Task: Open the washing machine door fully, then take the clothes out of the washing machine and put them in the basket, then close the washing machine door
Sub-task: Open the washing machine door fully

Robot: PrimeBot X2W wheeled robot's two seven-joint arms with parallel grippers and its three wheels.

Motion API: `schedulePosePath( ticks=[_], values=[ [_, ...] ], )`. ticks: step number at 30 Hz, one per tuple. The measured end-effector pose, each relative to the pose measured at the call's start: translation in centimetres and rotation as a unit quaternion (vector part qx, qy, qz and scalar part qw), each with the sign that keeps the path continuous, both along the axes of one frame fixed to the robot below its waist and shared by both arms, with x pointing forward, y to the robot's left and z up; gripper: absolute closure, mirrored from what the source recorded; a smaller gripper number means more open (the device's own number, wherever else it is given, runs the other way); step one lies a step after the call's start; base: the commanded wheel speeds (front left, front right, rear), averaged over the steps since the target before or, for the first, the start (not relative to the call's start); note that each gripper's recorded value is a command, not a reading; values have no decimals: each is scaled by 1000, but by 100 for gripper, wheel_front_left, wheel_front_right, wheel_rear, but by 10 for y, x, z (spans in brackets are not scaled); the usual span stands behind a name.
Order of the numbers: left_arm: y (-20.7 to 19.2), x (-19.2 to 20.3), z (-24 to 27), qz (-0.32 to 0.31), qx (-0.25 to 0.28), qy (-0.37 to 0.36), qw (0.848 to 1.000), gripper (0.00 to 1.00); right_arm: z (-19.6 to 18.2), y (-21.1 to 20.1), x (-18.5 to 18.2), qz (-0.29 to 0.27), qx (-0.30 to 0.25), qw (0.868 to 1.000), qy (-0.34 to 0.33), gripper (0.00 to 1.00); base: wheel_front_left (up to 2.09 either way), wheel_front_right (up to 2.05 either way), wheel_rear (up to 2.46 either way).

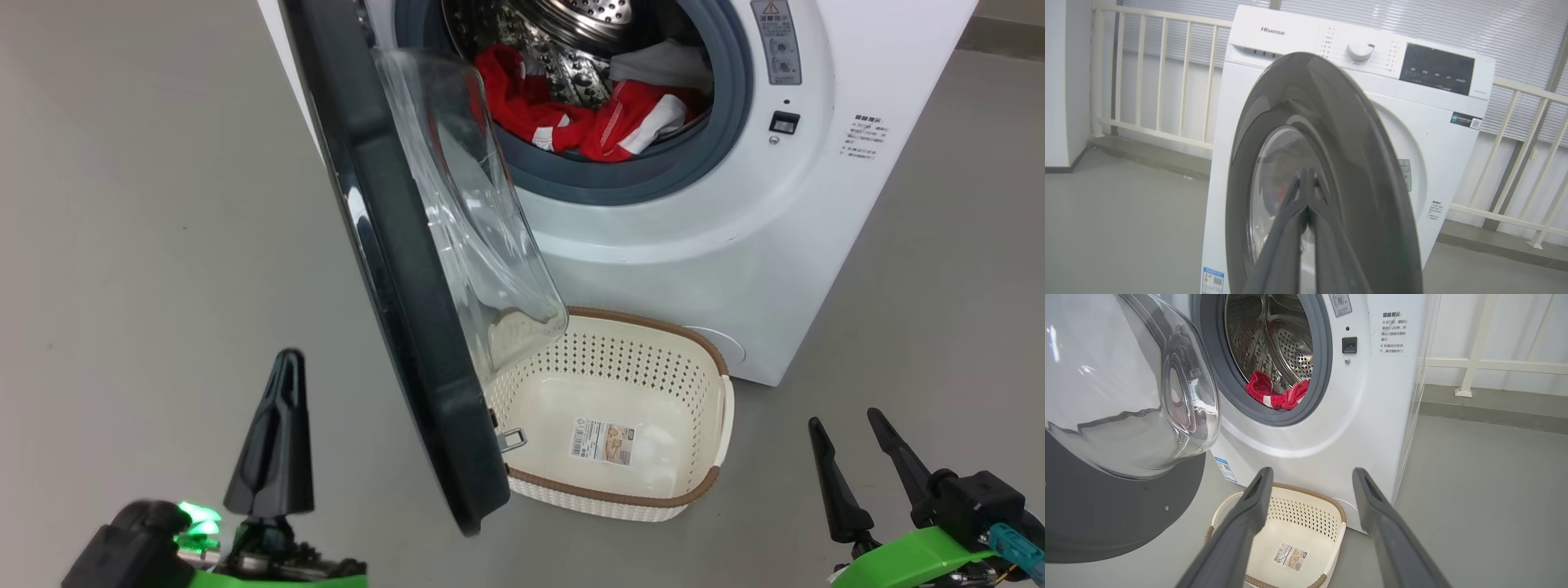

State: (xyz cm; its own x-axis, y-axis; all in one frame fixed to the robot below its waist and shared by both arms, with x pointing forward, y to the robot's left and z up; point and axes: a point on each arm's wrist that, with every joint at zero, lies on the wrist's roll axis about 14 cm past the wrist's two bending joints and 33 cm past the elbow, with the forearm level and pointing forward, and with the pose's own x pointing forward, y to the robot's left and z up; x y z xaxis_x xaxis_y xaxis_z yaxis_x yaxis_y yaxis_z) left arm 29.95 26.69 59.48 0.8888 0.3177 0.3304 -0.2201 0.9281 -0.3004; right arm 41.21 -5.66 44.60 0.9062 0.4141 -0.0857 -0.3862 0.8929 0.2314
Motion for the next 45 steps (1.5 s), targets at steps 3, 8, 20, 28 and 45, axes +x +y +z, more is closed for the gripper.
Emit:
schedulePosePath(
  ticks=[3, 8, 20, 28, 45],
  values=[
    [-18, 4, 33, -22, 24, -47, 998, 100, -1, -1, 0, -2, 0, 1000, 2, 0, 0, 0, 0],
    [-71, 11, 59, -97, 49, -87, 990, 100, -3, -4, 0, -5, 0, 1000, 4, 0, 0, 0, 0],
    [-138, 30, -13, -225, -32, 13, 974, 100, -8, -6, 1, -9, 1, 1000, 10, 0, 0, 0, 0],
    [-133, 47, -46, -224, -58, 64, 971, 100, -7, -7, 6, -13, 4, 1000, 8, 0, 0, 0, 0],
    [-109, 40, -61, -180, -66, 87, 978, 100, 1, 9, 7, 3, 14, 1000, 0, 0, 0, 0, 0]
  ],
)
